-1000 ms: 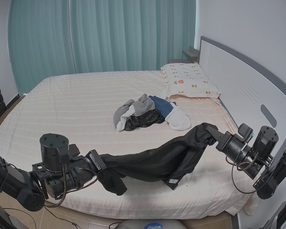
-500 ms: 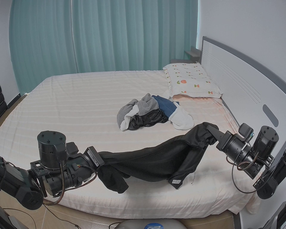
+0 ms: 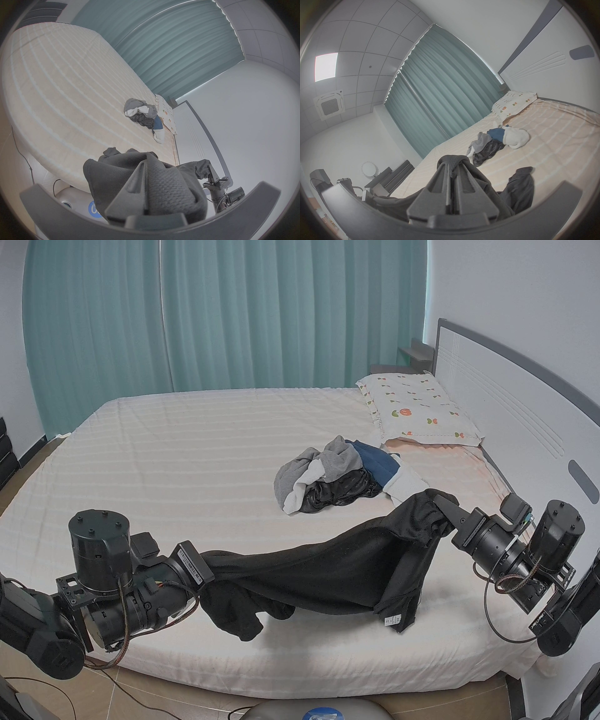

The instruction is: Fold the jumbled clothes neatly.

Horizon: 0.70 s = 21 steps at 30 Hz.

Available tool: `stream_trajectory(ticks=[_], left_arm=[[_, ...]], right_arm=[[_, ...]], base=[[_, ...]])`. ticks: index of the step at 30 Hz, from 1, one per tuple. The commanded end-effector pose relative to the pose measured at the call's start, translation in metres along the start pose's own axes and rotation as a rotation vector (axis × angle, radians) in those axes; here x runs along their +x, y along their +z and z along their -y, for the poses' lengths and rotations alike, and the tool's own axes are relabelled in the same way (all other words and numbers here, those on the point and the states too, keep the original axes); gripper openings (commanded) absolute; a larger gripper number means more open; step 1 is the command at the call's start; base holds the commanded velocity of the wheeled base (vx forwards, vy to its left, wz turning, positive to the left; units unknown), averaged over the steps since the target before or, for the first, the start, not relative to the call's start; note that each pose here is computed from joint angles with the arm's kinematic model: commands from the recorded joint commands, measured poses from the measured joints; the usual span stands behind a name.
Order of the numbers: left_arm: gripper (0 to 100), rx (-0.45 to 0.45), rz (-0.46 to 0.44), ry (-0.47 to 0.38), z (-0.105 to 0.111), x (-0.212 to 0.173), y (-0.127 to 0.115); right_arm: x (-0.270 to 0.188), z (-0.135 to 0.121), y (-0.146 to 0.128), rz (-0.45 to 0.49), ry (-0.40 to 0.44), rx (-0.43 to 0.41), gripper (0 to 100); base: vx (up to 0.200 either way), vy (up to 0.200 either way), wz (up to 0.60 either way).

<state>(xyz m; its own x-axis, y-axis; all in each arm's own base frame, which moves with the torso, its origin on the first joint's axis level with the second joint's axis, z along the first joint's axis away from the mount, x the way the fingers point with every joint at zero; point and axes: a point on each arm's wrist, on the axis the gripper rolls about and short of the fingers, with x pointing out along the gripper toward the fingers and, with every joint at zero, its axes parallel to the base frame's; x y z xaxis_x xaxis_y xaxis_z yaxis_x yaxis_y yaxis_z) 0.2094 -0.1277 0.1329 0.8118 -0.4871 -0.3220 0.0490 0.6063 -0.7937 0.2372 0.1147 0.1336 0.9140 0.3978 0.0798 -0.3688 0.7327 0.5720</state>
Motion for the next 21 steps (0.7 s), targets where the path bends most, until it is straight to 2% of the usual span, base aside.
stream_trajectory(ticks=[1, 6, 21], left_arm=[[0, -0.001, 0.01, -0.008, 0.0015, -0.0022, 0.0017], [0, 0.0, 0.026, 0.009, 0.0005, -0.0013, 0.0016], [0, 0.007, 0.021, 0.009, 0.0014, -0.0021, 0.0009]], right_arm=[[0.0002, -0.0039, 0.0014, 0.012, 0.018, 0.001, 0], [0.004, -0.0053, 0.0046, 0.048, -0.002, 0.006, 0], [0.0087, -0.0041, 0.0049, 0.069, -0.024, 0.017, 0]], base=[[0.0, 0.2, 0.0], [0.0, 0.2, 0.0], [0.0, 0.2, 0.0]])
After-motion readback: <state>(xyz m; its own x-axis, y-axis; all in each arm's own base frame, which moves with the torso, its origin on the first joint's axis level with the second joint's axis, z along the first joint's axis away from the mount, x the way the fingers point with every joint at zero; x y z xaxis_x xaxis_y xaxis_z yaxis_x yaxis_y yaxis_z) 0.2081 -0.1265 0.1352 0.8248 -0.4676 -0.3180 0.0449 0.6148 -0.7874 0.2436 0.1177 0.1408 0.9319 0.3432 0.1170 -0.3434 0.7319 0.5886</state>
